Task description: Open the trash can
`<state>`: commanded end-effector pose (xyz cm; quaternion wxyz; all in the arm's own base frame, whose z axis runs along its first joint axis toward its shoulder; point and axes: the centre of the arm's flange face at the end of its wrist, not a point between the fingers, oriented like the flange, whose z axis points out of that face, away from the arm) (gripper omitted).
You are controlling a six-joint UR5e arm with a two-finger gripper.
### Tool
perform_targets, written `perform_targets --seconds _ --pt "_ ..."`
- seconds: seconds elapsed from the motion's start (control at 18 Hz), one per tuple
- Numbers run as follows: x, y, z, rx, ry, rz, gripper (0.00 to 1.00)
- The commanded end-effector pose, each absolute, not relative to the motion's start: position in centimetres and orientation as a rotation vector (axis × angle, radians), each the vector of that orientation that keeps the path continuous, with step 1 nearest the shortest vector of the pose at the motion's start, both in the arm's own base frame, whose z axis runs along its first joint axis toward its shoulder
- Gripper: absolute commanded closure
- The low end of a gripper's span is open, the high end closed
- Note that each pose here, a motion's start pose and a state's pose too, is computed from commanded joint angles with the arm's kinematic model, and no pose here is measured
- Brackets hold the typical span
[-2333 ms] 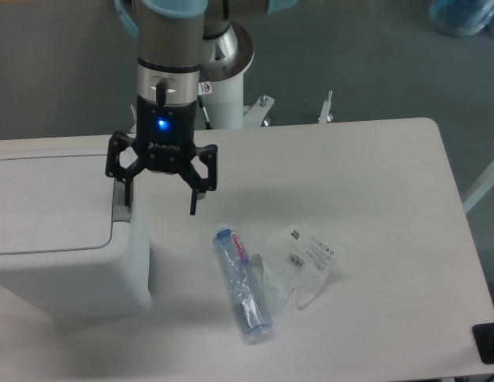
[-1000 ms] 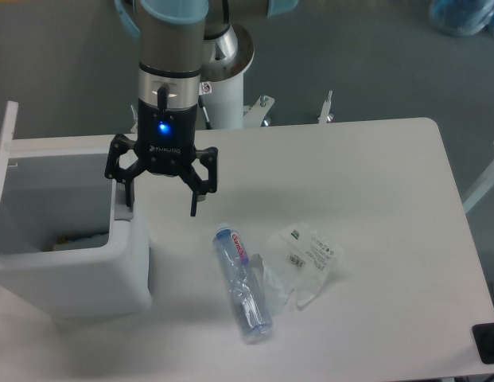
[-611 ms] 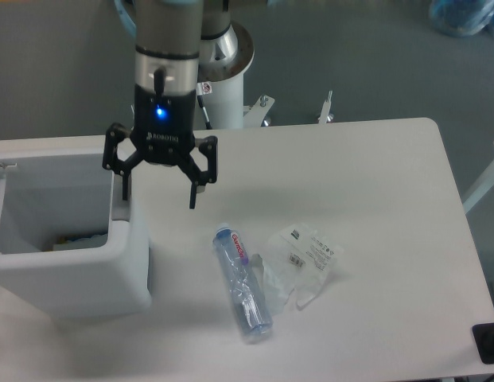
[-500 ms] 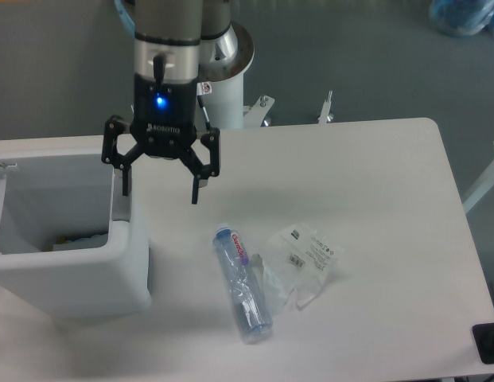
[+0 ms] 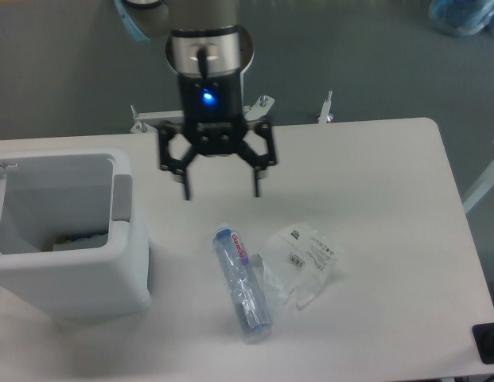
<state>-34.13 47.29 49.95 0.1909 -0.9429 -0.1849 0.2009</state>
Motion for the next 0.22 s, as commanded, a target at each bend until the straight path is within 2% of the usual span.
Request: perform_targets --seconds 0.11,0.22 --pt "-34.9 47.1 49.5 -2.690 -0.462 0.621 0.00" --pt "-35.9 46.7 48.9 -2.703 -0.475 0.626 0.00"
